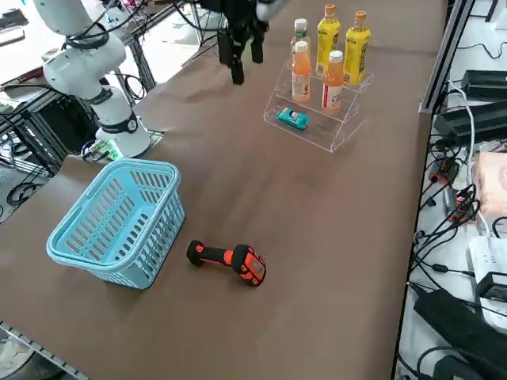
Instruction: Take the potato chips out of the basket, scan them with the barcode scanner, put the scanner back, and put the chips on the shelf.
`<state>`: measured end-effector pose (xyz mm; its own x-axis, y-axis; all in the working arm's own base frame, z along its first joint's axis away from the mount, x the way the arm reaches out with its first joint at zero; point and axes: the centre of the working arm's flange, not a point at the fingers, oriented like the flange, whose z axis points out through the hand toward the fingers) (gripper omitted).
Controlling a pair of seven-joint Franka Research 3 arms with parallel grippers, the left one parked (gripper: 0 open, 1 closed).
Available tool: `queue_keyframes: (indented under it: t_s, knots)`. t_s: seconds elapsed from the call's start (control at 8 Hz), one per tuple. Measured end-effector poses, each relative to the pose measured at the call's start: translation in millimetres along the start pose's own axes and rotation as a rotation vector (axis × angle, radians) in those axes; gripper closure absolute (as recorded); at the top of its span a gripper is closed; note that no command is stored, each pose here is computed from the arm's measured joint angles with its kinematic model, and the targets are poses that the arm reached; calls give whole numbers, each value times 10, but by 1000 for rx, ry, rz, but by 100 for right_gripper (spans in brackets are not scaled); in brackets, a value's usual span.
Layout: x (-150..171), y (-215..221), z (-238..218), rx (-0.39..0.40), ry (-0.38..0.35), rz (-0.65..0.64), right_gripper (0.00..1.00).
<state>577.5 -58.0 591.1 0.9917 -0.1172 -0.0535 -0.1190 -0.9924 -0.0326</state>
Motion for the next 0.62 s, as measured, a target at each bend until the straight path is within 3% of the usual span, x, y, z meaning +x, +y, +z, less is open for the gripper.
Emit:
queue_keyframes:
  t_s: [0.25, 0.62]
  knots:
    - [-90, -15, -287, -12, -26, -6, 0]
    - [69, -105, -62, -6, -69, -25, 0]
